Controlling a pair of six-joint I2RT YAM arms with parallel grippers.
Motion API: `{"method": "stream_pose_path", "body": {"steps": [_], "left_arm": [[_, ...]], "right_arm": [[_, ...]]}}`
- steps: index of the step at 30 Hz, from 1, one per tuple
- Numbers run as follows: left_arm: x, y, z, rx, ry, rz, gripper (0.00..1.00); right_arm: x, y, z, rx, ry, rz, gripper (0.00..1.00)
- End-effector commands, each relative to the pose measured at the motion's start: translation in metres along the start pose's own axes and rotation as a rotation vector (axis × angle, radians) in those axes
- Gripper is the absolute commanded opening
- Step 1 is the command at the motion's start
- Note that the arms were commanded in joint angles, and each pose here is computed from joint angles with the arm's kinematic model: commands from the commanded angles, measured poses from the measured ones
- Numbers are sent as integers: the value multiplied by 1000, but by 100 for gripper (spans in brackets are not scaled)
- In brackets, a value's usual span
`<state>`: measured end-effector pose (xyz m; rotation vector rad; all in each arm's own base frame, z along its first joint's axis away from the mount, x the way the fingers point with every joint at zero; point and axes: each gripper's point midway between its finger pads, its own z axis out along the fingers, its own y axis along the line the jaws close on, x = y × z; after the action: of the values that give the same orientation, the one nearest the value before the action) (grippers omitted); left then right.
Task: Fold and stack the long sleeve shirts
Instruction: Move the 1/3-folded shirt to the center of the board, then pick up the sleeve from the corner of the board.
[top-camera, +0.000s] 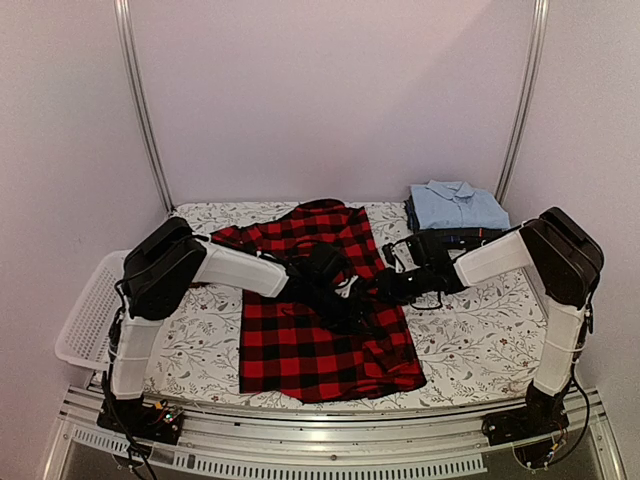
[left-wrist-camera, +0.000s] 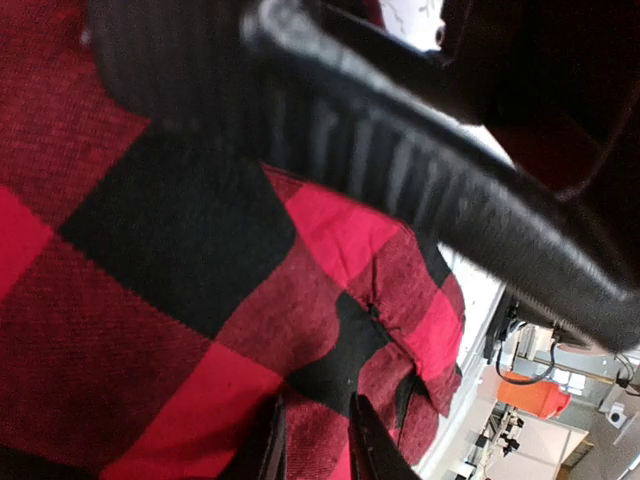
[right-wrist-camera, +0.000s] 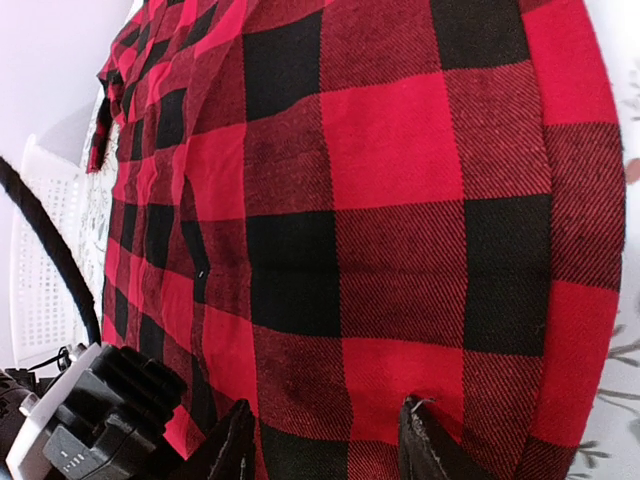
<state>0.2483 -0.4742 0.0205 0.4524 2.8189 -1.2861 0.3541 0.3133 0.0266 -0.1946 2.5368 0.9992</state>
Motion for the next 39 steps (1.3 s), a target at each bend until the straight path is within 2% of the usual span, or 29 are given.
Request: {"method": "stream_pose_path", "body": {"steps": [1,10,14,19,22,28,34,39], "left_arm": [[3,-15,17,7,22,-10,22],[18,-13,5,-23,37,3,22],[-3,-27,-30,-46,-47,66,27],[-43,-11,-97,-154,-201,75,29],[-62,21,-142,-232,-289,23,30],[-86,114,-225,-534,-464,-108,32],[-85,196,-275,-735,-526,-259,35],[-86,237,-305,-859,-542,-326,37]], "right_arm": [[33,-54,-14,159,95,48,48],[49,-59,-29,176,97,56,48],[37,-48,-36,161,67,36,50],[16,-31,-43,164,35,3,51],[2,-17,-48,153,13,-26,52],[-17,8,-54,131,-21,-82,54],[-26,29,-53,99,-22,-127,55],[-30,40,-53,80,-21,-157,57]]}}
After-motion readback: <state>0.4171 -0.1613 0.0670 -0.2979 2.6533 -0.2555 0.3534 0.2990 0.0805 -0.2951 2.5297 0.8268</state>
